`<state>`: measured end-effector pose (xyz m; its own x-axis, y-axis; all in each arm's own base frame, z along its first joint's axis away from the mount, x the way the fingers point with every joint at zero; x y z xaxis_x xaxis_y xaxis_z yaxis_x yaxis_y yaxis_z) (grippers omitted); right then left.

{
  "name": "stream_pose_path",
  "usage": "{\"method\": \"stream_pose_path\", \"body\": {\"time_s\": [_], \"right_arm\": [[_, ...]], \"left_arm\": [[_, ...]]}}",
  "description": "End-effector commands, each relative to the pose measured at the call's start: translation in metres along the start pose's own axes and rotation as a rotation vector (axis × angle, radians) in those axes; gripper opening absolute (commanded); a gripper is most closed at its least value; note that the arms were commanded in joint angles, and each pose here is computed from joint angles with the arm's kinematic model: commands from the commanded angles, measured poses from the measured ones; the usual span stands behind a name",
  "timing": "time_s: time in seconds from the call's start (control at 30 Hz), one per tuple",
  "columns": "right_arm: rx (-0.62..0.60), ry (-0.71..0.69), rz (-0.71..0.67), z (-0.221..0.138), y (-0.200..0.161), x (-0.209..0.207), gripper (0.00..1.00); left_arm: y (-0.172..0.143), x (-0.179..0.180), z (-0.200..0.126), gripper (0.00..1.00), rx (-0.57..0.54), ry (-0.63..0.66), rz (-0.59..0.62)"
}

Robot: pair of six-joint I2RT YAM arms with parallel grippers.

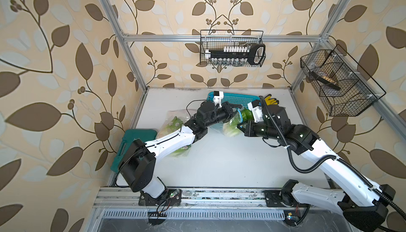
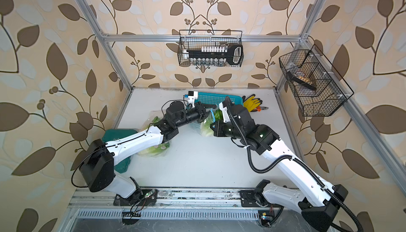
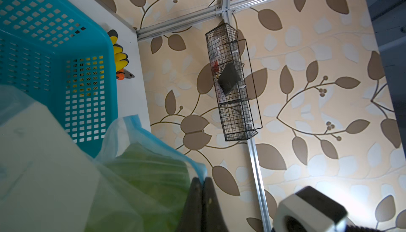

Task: Put the chinese cabbages into a zipper bag and zip it
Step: Adjust the zipper food storage bag at the center of the board.

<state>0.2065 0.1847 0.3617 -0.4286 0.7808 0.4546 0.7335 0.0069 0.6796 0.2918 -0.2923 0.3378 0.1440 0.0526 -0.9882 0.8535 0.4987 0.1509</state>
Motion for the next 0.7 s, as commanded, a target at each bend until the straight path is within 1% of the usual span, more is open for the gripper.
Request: {"method": "stream_pose_path", "body": {"time_s": [0.0,0.07,0.1,0.17,0.23,0.3,0.5,0.57,0.67], "right_arm": [[0.133,0.031,-0.257,-0.015,0.004,0.011,0.03],[0.166,0.052,-0.327,-0.018,0.011,0.016,0.02],[0.193,0.059,-0.344,-0.018,0.013,0.017,0.02],[0.206,0.100,-0.359,-0.017,0.018,0.020,0.02],[0.191,0.137,-0.375,-0.018,0.024,0.026,0.00],[0.180,0.161,-0.403,-0.024,0.032,0.033,0.00],[0.130,0.153,-0.476,-0.044,0.055,0.042,0.00],[0.111,0.163,-0.499,-0.044,0.063,0.046,0.00],[0.082,0.215,-0.507,-0.040,0.080,0.057,0.00]], "left_arm": [[0.004,-0.052,-0.024,0.00,-0.052,-0.149,0.032],[0.004,-0.058,-0.030,0.00,-0.070,-0.170,0.039],[0.004,-0.059,-0.035,0.00,-0.082,-0.176,0.043],[0.004,-0.054,-0.044,0.00,-0.120,-0.167,0.045],[0.004,-0.046,-0.050,0.00,-0.156,-0.149,0.036],[0.003,-0.049,-0.053,0.00,-0.158,-0.163,0.037],[0.003,-0.083,-0.058,0.00,-0.129,-0.197,0.146],[0.003,-0.085,-0.059,0.00,-0.132,-0.182,0.187],[0.005,-0.083,-0.063,0.00,-0.168,-0.163,0.196]]}}
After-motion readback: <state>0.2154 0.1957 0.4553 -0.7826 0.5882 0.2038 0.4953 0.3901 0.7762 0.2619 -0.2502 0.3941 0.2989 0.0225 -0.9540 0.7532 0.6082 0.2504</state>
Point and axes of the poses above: each gripper's point midway between its finger pads, its own z axis out along the fingers, its own x axis along the line the jaws close on, y = z × x, the point moved 8 cm from there along -z, back along the fingers, and after that the axes turned 6 degrees about -z, right-handed, at the moved point
